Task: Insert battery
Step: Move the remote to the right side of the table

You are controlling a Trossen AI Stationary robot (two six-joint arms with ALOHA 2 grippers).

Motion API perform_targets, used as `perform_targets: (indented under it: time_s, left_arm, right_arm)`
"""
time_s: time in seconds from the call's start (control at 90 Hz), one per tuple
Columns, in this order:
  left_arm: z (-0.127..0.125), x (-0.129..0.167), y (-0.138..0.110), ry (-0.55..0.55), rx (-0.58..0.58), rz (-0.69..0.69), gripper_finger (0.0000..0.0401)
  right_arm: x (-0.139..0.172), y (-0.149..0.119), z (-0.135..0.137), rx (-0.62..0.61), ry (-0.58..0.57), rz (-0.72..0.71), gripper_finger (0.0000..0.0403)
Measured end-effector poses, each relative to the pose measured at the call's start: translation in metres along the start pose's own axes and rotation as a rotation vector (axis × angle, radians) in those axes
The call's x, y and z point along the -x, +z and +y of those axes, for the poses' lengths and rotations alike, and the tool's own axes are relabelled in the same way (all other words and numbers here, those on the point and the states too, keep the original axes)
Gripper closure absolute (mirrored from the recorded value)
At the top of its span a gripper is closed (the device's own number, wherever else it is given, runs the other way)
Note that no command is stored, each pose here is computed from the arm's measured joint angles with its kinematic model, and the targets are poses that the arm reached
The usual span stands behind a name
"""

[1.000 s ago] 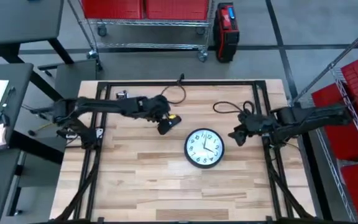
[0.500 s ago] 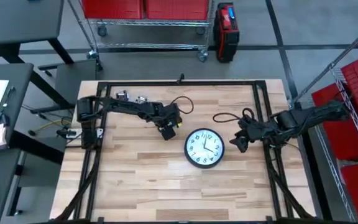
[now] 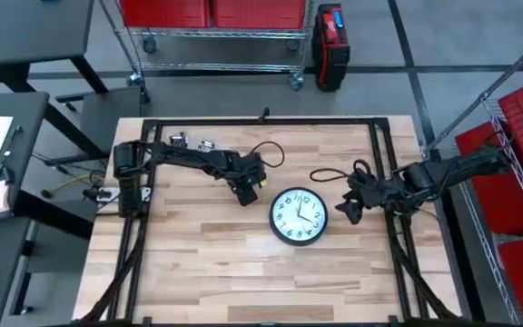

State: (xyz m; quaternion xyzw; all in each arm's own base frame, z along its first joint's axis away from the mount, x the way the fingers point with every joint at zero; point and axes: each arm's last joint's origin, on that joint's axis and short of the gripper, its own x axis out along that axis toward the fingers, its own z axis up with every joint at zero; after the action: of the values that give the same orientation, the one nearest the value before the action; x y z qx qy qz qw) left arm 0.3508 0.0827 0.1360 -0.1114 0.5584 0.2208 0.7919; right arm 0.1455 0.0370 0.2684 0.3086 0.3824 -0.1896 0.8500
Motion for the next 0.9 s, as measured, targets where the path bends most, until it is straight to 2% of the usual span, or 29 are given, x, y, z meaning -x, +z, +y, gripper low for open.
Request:
perform_targets:
  time_s: [0.244, 0.544, 0.667, 0.833, 0.9]
  left_arm:
    - [-0.002, 0.038, -0.001, -0.034, 0.048, -0.063, 0.0249]
    - [0.003, 0.121, 0.013, -0.328, 0.140, -0.341, 0.0249]
    - [0.003, 0.145, 0.014, -0.479, 0.154, -0.403, 0.0249]
    - [-0.004, 0.164, 0.019, -0.795, 0.138, -0.419, 0.0249]
    - [-0.009, 0.167, 0.019, -0.892, 0.122, -0.401, 0.0249]
  right_arm:
    - [0.000, 0.003, 0.002, 0.057, 0.008, -0.041, 0.0154]
    - [0.000, 0.025, 0.016, 0.249, 0.093, -0.277, 0.0154]
    - [-0.004, 0.039, 0.024, 0.436, 0.104, -0.389, 0.0154]
    - [-0.018, 0.054, 0.043, 0.817, 0.099, -0.528, 0.0154]
    - [-0.023, 0.059, 0.050, 0.933, 0.085, -0.588, 0.0154]
